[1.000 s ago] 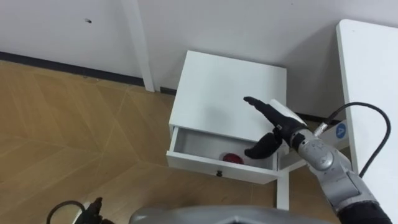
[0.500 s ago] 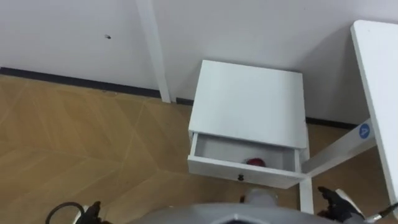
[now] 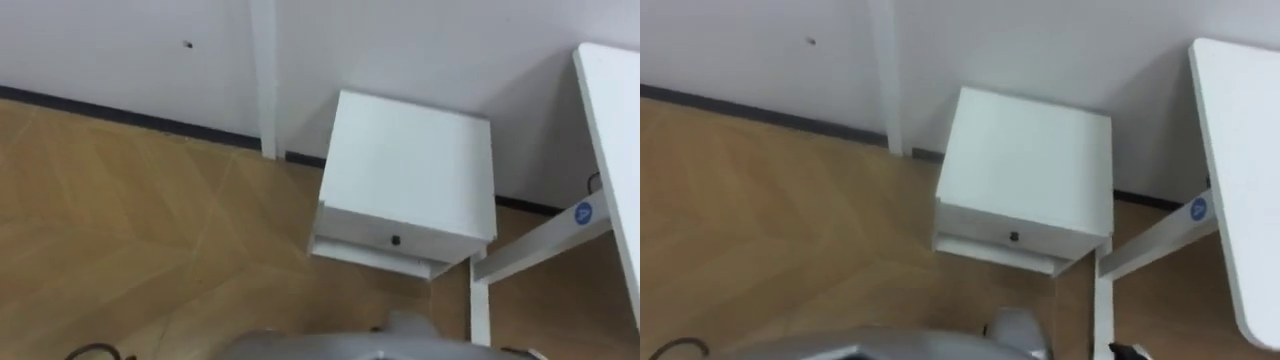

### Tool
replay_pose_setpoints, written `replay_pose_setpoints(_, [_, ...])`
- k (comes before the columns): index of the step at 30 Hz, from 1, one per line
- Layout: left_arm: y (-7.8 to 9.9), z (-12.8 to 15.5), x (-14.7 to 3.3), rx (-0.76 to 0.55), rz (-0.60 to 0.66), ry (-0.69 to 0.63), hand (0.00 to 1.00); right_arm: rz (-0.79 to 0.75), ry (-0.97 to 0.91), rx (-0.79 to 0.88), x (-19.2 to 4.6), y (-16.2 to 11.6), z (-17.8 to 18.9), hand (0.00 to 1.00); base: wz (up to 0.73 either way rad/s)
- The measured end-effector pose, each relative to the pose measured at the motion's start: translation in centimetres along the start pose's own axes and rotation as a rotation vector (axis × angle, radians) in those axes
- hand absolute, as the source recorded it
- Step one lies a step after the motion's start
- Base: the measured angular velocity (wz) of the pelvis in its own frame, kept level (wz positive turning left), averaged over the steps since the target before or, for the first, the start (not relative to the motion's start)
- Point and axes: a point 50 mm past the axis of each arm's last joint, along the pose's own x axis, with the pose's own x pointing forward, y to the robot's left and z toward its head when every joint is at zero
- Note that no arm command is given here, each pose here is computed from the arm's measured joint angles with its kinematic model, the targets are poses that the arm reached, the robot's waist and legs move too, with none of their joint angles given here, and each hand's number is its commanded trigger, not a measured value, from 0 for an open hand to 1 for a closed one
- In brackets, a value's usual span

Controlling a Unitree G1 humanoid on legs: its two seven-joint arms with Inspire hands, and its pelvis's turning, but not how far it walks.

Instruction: Put apple and close drawer

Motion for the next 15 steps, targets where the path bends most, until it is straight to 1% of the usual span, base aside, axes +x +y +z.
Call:
replay_pose_setpoints(2, [-0.3,0.7,0.0,-0.008,-0.001,-0.027,0.0,-0.014,-0.003,-0.01,0.0,-0.2,0.2,0.0,-0.33])
replay_pose_setpoints(4, [-0.6,0.8,0.0,-0.031,0.008,-0.024,0.0,-0.026,-0.02,-0.031,0.1,-0.3,0.7,0.0,-0.31])
replay_pose_setpoints(10, [-0.6,1.6,0.1,-0.076,0.028,-0.036,0.0,-0.013,-0.023,-0.04,0.1,0.2,0.7,0.0,-0.1])
replay_pose_setpoints(15, [-1.2,1.9,0.0,-0.1,0.024,-0.042,0.0,-0.021,0.003,0.075,0.0,0.2,-0.2,0.0,-0.08])
